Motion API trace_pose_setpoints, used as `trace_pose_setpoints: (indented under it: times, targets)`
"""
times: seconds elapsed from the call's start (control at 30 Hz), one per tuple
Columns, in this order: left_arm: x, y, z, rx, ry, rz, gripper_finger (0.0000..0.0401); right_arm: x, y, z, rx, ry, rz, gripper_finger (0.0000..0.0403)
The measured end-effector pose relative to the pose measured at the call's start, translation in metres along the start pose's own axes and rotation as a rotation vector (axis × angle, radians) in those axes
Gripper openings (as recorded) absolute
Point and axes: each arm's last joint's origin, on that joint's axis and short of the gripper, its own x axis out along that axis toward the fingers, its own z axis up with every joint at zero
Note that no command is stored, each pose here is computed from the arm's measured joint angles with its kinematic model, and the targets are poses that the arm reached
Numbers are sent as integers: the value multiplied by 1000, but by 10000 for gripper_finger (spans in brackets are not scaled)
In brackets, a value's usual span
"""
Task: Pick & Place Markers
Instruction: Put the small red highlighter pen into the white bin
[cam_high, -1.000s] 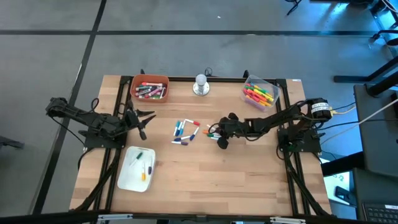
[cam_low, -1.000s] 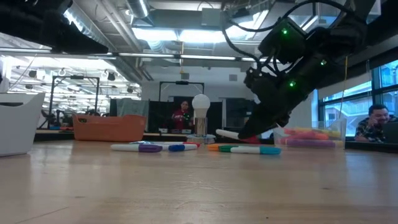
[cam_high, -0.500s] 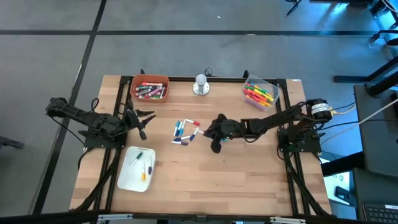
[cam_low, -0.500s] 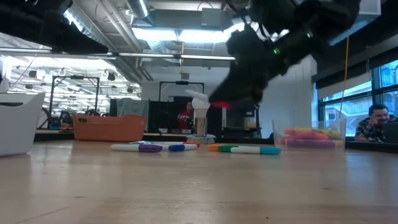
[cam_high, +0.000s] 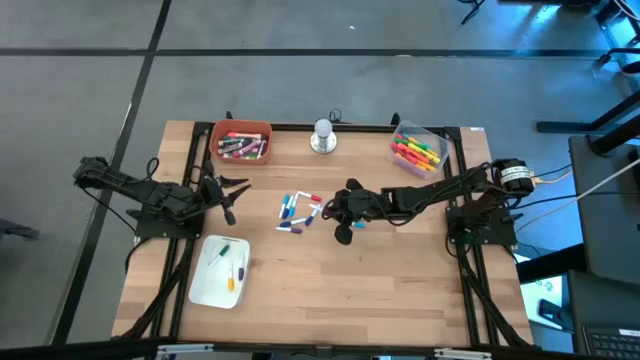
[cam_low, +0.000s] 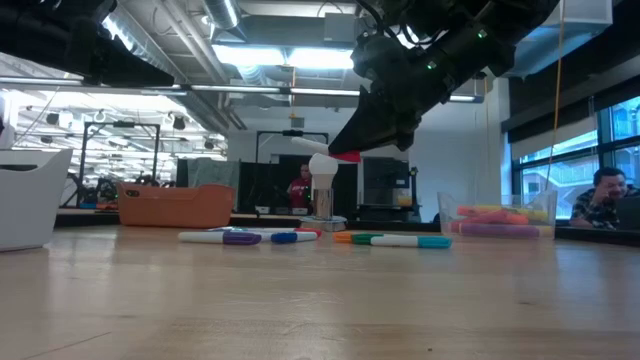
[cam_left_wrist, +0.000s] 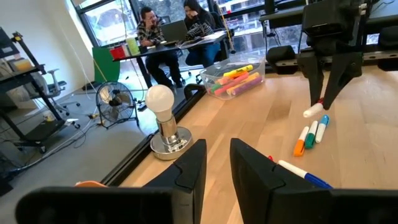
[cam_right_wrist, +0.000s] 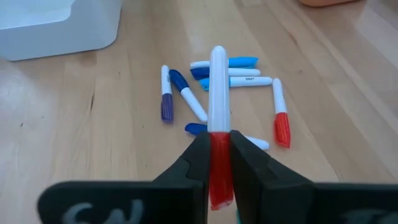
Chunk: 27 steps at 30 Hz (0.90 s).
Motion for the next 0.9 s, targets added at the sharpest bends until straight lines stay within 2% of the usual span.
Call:
trace_pose_setpoints:
  times: [0.13,0.33,0.53,0.67,0.83,0.9]
  targets:
    - [0,0,0,0,0,0,66,2,0,3,27,-36,14,41]
    - [0,0,0,0,0,0,70,39,10,11,46,-100,186,41]
    - [0,0,0,0,0,-1,66,88,55,34,-96,-148,256,38]
    - [0,0,0,0,0,-1,67,105,82,60,-186,-228,288,38]
    - [0,0,0,-2,-2,0,70,125,97,80,-238,-286,292,35]
    - [0,0,0,-2,-2,0,68,136,101,83,-243,-298,307,10]
